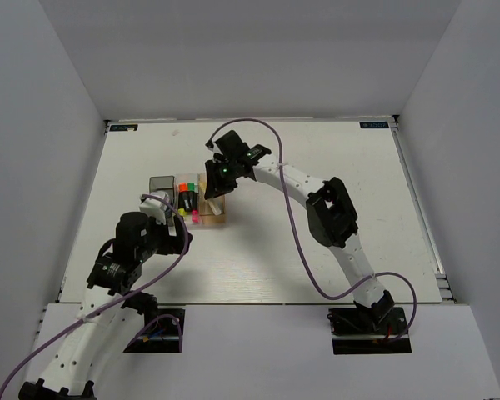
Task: Sort the stationery into containers
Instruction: Place the stationery in the storage box, then reset both arms
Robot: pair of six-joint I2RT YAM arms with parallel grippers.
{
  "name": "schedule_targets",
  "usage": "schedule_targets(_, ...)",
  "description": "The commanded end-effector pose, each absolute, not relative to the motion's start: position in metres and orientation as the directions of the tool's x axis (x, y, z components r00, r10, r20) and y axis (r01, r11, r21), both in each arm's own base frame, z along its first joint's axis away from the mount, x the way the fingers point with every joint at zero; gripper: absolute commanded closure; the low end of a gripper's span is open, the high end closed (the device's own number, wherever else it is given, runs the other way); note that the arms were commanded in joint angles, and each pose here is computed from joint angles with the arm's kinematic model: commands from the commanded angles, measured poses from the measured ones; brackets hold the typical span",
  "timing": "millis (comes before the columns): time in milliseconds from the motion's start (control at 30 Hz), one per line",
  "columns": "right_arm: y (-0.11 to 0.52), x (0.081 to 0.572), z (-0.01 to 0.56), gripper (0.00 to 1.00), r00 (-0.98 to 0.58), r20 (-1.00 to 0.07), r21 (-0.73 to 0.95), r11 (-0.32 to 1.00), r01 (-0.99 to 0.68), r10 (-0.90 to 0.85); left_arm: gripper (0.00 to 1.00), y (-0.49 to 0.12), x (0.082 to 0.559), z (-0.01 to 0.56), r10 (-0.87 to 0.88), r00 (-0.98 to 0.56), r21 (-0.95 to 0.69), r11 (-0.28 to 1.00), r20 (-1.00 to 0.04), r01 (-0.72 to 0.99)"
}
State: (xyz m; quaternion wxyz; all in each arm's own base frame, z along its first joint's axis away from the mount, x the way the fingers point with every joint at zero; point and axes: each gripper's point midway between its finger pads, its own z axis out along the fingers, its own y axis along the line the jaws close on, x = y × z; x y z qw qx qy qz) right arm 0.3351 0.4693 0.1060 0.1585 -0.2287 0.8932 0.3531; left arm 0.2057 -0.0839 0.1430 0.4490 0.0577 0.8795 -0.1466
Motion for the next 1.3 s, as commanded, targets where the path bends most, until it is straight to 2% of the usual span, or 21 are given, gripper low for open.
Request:
schedule_targets(0,0.461,0.363,0.112,1.00,-0.794,-0.538,0.449,0.700,-0.555,-0.284,0.00,-0.082,0.208,0.145,-0.033,-0.569,-0.197,0.953,-0.822,0.229)
schedule_targets(67,0.459,0.366,0.110,1.00,-0.787,-0.546,0.428,0.712,-0.557,-0.288,0.00,-0.081,0.208,0.145,-0.036,-0.569,-0.199,0.954,-0.821,0.225)
schedule_targets(133,0.459,0.365,0.110,0.93,-0.777,-0.554,0.416,0.710,-0.568,-0.298,0.00,-0.082,0.208,0.144,-0.034,-0.570,-0.197,0.954,-0.821,0.226)
schedule_targets(167,0.459,0.364,0.110,0.75,-0.777,-0.553,0.415,0.709,-0.570,-0.301,0.00,-0.081,0.208,0.145,-0.035,-0.569,-0.197,0.954,-0.822,0.226)
schedule_targets(300,0.460,0.359,0.111,0.49,-0.773,-0.549,0.427,0.688,-0.587,-0.319,0.00,-0.083,0.207,0.146,-0.034,-0.566,-0.199,0.952,-0.824,0.232)
schedule_targets(533,0.465,0.354,0.126,0.40,-0.764,-0.562,0.457,0.651,-0.606,-0.317,0.00,-0.082,0.207,0.145,-0.037,-0.568,-0.198,0.954,-0.822,0.225)
schedule_targets(600,0.466,0.352,0.143,0.49,-0.750,-0.582,0.466,0.628,-0.623,-0.313,0.00,-0.081,0.207,0.145,-0.035,-0.569,-0.195,0.955,-0.822,0.224)
schedule_targets(633,0.466,0.350,0.148,0.77,-0.741,-0.592,0.467,0.614,-0.637,-0.318,0.00,-0.081,0.208,0.144,-0.036,-0.570,-0.197,0.955,-0.821,0.222)
schedule_targets(667,0.464,0.348,0.169,0.95,-0.719,-0.622,0.458,0.601,-0.655,-0.309,0.00,-0.081,0.208,0.145,-0.035,-0.565,-0.193,0.956,-0.824,0.223)
schedule_targets(700,0.460,0.349,0.175,1.00,-0.672,-0.657,0.413,0.582,-0.700,-0.342,0.02,-0.081,0.208,0.146,-0.036,-0.565,-0.195,0.955,-0.824,0.223)
schedule_targets(767,0.448,0.358,0.189,1.00,-0.620,-0.709,0.332,0.615,-0.715,-0.337,0.06,-0.081,0.208,0.146,-0.040,-0.562,-0.197,0.955,-0.826,0.221)
schedule_targets(867,0.416,0.372,0.215,1.00,-0.519,-0.779,0.178,0.668,-0.722,-0.353,0.53,-0.079,0.208,0.145,-0.041,-0.564,-0.192,0.958,-0.825,0.212)
schedule_targets(900,0.405,0.377,0.217,0.90,-0.507,-0.784,0.143,0.690,-0.710,-0.358,0.74,-0.079,0.208,0.144,-0.040,-0.566,-0.192,0.958,-0.823,0.212)
schedule_targets(933,0.383,0.377,0.204,0.59,-0.510,-0.770,0.083,0.731,-0.677,-0.384,1.00,-0.078,0.209,0.144,-0.042,-0.568,-0.191,0.960,-0.822,0.206)
schedule_targets(967,0.365,0.387,0.202,0.42,-0.488,-0.772,0.016,0.755,-0.656,-0.407,1.00,-0.077,0.208,0.143,-0.045,-0.572,-0.191,0.961,-0.819,0.199)
schedule_targets(1033,0.317,0.387,0.196,0.19,-0.494,-0.750,-0.095,0.811,-0.578,-0.440,1.00,-0.074,0.208,0.141,-0.045,-0.585,-0.183,0.967,-0.810,0.179)
schedule_targets(1067,0.305,0.385,0.196,0.16,-0.501,-0.744,-0.116,0.824,-0.555,-0.442,0.87,-0.075,0.208,0.140,-0.046,-0.589,-0.185,0.967,-0.807,0.178)
schedule_targets(1100,0.280,0.378,0.203,0.10,-0.487,-0.733,-0.191,0.832,-0.521,-0.474,0.61,-0.075,0.209,0.141,-0.050,-0.591,-0.187,0.967,-0.805,0.174)
schedule_targets(1133,0.267,0.376,0.203,0.10,-0.482,-0.717,-0.238,0.827,-0.509,-0.503,0.08,-0.075,0.208,0.138,-0.052,-0.600,-0.190,0.967,-0.798,0.169)
schedule_targets(1167,0.251,0.365,0.184,0.10,-0.510,-0.668,-0.275,0.817,-0.507,-0.542,0.00,-0.077,0.208,0.138,-0.053,-0.605,-0.200,0.964,-0.794,0.177)
schedule_targets(1267,0.199,0.338,0.203,0.10,-0.500,-0.652,-0.376,0.816,-0.439,-0.570,0.00,-0.082,0.207,0.139,-0.051,-0.612,-0.214,0.957,-0.789,0.196)
